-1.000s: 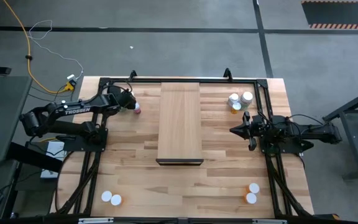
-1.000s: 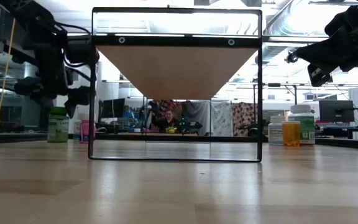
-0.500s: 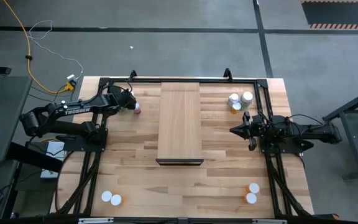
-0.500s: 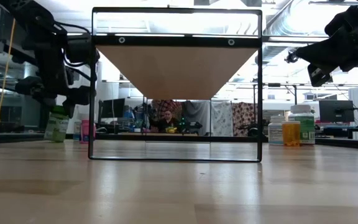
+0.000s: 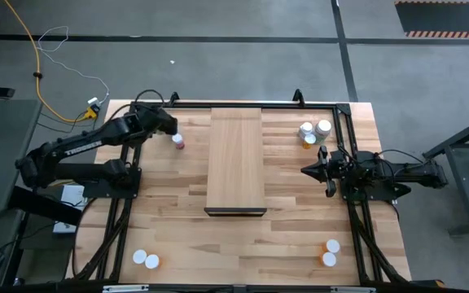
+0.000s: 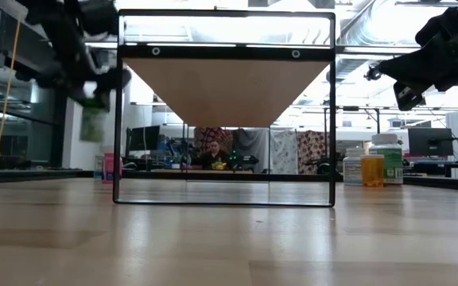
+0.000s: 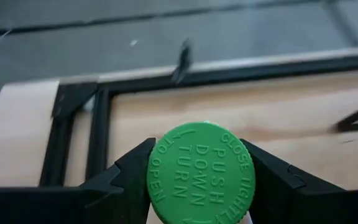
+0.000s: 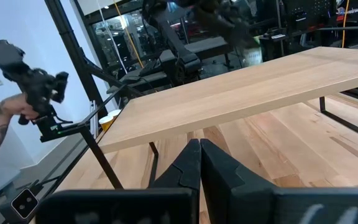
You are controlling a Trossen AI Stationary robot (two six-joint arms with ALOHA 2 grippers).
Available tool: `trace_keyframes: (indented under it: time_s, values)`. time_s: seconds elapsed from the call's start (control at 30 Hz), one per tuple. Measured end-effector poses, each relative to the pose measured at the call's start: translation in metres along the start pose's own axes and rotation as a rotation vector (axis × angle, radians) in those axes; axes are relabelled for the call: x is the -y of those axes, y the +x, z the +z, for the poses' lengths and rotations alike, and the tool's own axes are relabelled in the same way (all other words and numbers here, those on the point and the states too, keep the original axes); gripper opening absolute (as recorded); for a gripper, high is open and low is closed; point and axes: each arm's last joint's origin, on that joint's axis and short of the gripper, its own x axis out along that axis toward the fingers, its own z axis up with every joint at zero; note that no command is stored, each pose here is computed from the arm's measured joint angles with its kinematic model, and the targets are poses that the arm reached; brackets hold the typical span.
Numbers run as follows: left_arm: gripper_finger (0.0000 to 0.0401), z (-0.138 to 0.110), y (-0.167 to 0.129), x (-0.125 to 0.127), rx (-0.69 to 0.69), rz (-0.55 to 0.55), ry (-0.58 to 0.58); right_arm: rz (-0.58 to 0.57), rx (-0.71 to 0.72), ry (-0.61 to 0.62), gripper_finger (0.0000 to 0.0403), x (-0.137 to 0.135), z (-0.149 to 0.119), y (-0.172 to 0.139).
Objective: Pick and place medicine bottles onto shelf by color
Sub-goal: Put the green pill bottle on the shelf
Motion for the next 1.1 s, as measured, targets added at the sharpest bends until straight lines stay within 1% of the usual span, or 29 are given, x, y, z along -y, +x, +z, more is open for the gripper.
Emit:
trace_keyframes:
  time_s: [0.13, 0.2, 0.33, 0.4, 0.5, 0.7, 0.8, 0.97, 1.1]
  values:
    - [0.0185, 0.016, -0.022, 0.011, 0.094, -0.127, -0.004, 0.0, 0.0, 0.0, 0.0, 0.0, 0.0, 0.0]
    - [0.0188, 0.022, -0.032, 0.02, 0.14, -0.22, 0.012, 0.0, 0.0, 0.0, 0.0, 0.0, 0.0, 0.0]
    - [0.0188, 0.029, -0.045, 0.048, 0.236, -0.428, 0.08, 0.0, 0.0, 0.0, 0.0, 0.0, 0.0, 0.0]
    - [0.0187, 0.032, -0.048, 0.063, 0.277, -0.494, 0.11, 0.0, 0.0, 0.0, 0.0, 0.0, 0.0, 0.0]
    - [0.0188, 0.036, -0.049, 0.081, 0.282, -0.52, 0.162, 0.0, 0.0, 0.0, 0.0, 0.0, 0.0, 0.0]
    - [0.0188, 0.05, -0.042, 0.12, 0.234, -0.51, 0.305, 0.0, 0.0, 0.0, 0.0, 0.0, 0.0, 0.0]
    - [0.0188, 0.061, -0.036, 0.135, 0.209, -0.485, 0.354, 0.0, 0.0, 0.0, 0.0, 0.0, 0.0, 0.0]
    - [0.0192, 0.083, -0.029, 0.147, 0.168, -0.494, 0.377, 0.0, 0.0, 0.0, 0.0, 0.0, 0.0, 0.0]
    - [0.0191, 0.089, -0.018, 0.151, 0.124, -0.532, 0.379, 0.0, 0.0, 0.0, 0.0, 0.0, 0.0, 0.0]
